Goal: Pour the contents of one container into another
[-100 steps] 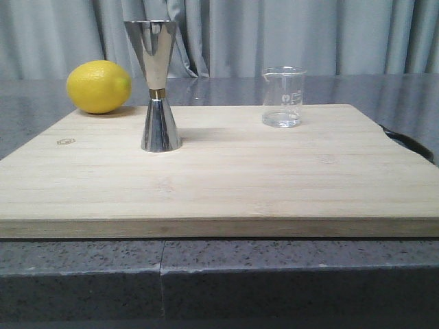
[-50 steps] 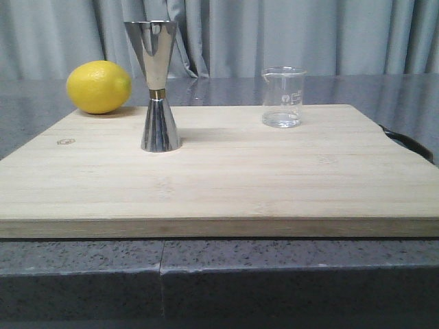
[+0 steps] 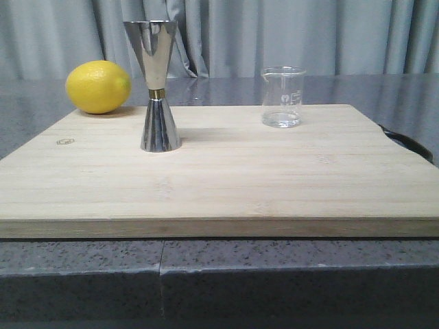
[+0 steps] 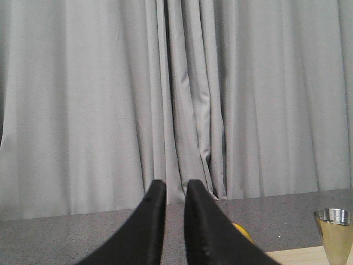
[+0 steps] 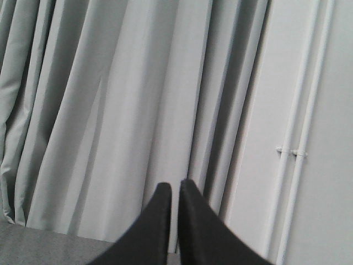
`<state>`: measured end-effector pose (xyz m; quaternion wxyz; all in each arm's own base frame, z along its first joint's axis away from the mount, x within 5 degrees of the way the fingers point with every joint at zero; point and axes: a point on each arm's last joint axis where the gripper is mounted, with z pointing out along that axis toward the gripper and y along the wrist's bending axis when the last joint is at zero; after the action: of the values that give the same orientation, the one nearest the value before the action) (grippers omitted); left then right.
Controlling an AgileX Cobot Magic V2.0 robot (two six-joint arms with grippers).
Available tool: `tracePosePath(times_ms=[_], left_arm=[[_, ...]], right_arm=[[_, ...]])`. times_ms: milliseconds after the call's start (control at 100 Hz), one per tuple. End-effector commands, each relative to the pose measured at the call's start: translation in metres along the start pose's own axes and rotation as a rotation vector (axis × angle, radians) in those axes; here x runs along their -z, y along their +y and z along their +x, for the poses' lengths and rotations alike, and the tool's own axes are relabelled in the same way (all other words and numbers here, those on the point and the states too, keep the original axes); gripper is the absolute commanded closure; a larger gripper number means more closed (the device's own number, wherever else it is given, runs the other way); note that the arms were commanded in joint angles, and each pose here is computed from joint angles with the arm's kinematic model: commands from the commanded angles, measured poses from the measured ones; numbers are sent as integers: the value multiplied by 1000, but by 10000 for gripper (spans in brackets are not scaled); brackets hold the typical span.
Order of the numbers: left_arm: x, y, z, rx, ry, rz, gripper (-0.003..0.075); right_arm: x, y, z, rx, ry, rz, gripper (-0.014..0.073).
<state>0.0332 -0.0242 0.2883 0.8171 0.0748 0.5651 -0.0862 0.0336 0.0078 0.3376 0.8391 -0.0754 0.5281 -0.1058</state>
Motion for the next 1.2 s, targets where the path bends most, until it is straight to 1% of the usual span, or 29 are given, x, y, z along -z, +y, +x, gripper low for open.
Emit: tracePosePath(times_ms=[0, 900, 950, 980, 1030, 1060, 1080, 1100, 1110, 1130, 1140, 1150, 1160, 1170, 1180, 1190], left_arm=[[4, -2, -12, 46, -63, 13, 739], [4, -2, -12, 46, -63, 12, 739], [4, -2, -11, 22, -56, 10, 739], [4, -2, -10, -18, -44, 13, 739], [4, -3, -7, -139, -8, 20, 739], [4, -3, -5, -187, 9, 22, 739], [4, -2, -4, -190, 20, 18, 739], [4, -2, -4, -168, 30, 10, 739], [4, -1, -3, -135, 33, 1, 739], [4, 0, -2, -125, 44, -10, 739], [4, 1, -2, -87, 47, -20, 739], [4, 1, -1, -97, 57, -24, 739], [4, 2, -1, -60, 61, -33, 739], [4, 3, 0, -75, 72, -39, 739], [4, 3, 0, -37, 75, -48, 739], [4, 4, 1, -30, 81, -50, 739]], right_arm=[[-2, 1, -9, -8, -41, -22, 668], [-1, 2, -11, -8, -56, -37, 668], [-1, 2, -11, -8, -56, -37, 668], [-1, 2, -11, -8, -56, -37, 668], [-1, 2, -11, -8, -56, -37, 668], [-1, 2, -11, -8, -56, -37, 668], [-1, 2, -11, -8, -56, -37, 668], [-1, 2, -11, -8, -56, -37, 668], [-1, 2, -11, -8, -56, -37, 668], [-1, 2, -11, -8, -56, -37, 668], [-1, 2, -11, -8, -56, -37, 668], [-1, 2, -11, -8, -56, -37, 668], [-1, 2, -11, -8, -56, -37, 668], [-1, 2, -11, -8, -56, -37, 668], [-1, 2, -11, -8, -56, -37, 668], [-1, 2, -11, -8, -56, -37, 668]])
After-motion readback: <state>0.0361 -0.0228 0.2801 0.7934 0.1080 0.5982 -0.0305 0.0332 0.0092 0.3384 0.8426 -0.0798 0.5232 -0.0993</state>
